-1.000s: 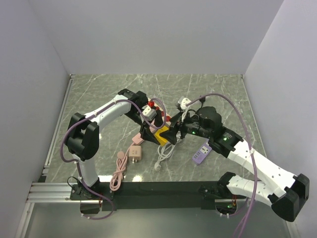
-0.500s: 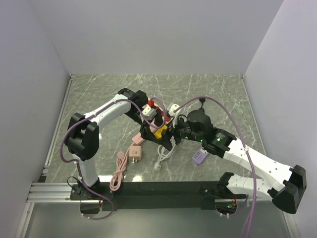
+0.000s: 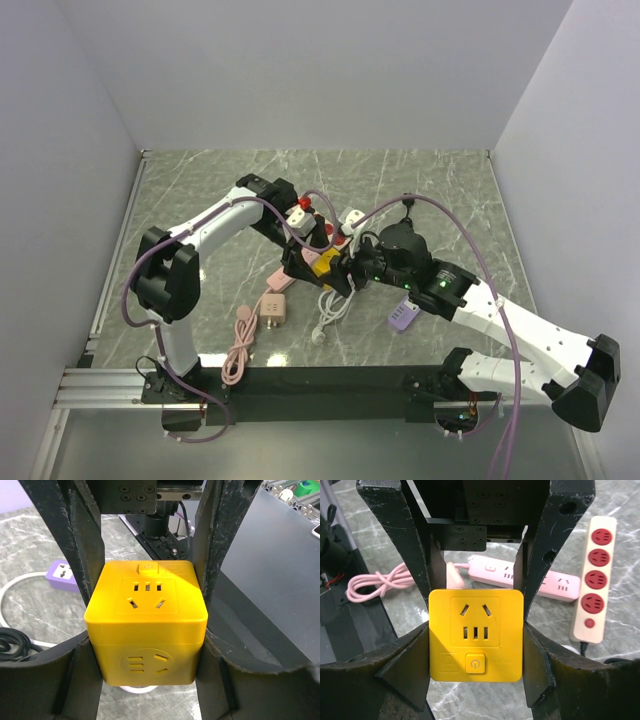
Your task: Insert the plug
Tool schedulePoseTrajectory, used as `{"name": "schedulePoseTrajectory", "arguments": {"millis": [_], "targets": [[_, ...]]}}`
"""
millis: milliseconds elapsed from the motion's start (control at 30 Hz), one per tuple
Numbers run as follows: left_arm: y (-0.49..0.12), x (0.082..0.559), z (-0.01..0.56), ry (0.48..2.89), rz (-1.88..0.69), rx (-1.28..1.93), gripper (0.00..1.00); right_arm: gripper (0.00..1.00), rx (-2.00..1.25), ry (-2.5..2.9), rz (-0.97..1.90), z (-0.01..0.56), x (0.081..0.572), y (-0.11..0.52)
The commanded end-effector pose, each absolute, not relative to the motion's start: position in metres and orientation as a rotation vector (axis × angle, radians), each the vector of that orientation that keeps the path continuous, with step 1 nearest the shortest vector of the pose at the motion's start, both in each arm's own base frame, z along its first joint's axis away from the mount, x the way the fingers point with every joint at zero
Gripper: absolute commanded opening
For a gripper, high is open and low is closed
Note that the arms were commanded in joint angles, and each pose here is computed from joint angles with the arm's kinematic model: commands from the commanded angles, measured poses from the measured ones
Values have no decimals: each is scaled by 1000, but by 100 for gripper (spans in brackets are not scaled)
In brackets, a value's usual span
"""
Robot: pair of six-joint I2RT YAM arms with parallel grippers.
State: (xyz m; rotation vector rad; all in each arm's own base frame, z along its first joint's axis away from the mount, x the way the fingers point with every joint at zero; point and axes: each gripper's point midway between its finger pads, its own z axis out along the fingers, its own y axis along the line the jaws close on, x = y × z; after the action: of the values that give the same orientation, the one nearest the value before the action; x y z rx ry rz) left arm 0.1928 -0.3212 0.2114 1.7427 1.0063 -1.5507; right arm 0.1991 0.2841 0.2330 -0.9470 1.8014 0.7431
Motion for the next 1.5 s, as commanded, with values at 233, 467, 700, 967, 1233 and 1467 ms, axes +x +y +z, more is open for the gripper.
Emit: {"name": "schedulePoseTrajectory", "arguments": {"millis": [233, 467, 700, 967, 1233, 1467], "targets": [[-324, 214, 257, 931, -1534, 1640, 54, 0, -631, 1759, 564, 273, 229, 233], [-314, 236, 276, 957, -1464, 1625, 58, 0, -586, 1728, 555, 283, 229, 220], [-314, 247, 267, 1016, -1457, 1636, 88, 0, -560, 1696, 578, 289, 225, 215], [-317, 253, 273, 1050, -1442, 1626, 99, 0, -517, 1716, 567, 283, 233, 214], [-335, 316, 296, 1332, -975, 1315, 99, 0, -426, 1761, 555, 271, 258, 216], [-316, 382, 304, 1538, -766, 894, 99, 0, -379, 1748, 533, 270, 290, 224]]}}
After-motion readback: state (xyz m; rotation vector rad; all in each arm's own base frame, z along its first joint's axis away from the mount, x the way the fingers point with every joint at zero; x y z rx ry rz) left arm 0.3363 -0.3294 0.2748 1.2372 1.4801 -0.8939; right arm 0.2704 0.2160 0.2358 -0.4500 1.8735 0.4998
